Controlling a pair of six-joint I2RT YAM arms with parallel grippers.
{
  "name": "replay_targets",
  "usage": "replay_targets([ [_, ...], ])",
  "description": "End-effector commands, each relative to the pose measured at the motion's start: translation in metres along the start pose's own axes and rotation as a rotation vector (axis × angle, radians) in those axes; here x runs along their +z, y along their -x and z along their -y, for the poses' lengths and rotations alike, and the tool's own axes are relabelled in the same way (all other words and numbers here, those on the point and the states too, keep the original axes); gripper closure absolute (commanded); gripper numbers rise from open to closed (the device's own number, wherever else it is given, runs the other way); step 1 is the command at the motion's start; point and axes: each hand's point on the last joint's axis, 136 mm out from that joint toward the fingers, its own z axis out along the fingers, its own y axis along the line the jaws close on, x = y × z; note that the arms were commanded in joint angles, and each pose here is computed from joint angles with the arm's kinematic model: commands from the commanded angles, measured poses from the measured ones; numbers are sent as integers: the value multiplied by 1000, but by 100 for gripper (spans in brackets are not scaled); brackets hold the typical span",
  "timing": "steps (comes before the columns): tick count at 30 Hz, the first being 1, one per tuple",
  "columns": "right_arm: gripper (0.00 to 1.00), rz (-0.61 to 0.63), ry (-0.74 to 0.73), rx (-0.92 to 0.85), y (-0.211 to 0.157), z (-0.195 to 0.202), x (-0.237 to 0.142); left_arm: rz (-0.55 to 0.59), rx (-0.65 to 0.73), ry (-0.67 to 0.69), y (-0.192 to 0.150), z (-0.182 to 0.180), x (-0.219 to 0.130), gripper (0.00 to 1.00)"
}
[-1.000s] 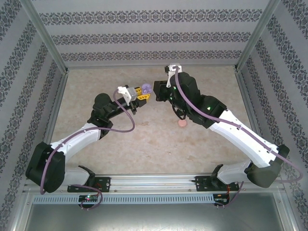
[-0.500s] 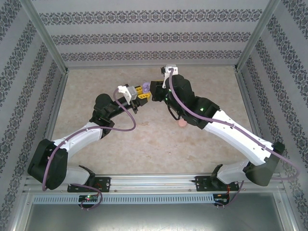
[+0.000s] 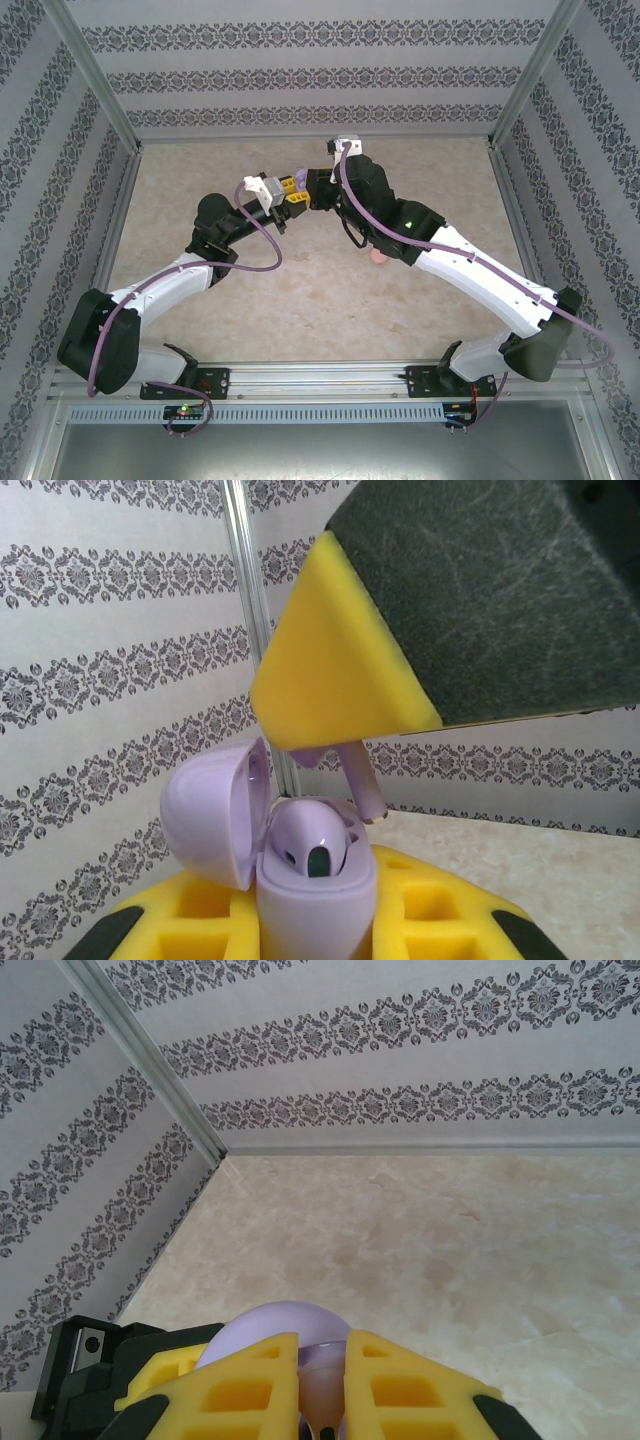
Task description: Insert the wireless bluetooth earbuds into the charging case
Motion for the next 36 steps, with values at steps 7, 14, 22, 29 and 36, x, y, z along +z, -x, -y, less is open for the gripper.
replay_targets([
  [7,86,52,19,40,16,-4,-10,80,35,-19,26,5,5,100],
  [14,86,89,43,57,29,-5,-27,78,36,-19,26,4,5,100],
  [22,86,73,49,53,25,-10,-16,79,38,-23,27,5,5,100],
  [29,86,52,48,52,19,-12,-4,80,39,-25,28,6,4,100],
  [36,86,34,30,51,13,-7,5,84,40,-27,30,8,3,100],
])
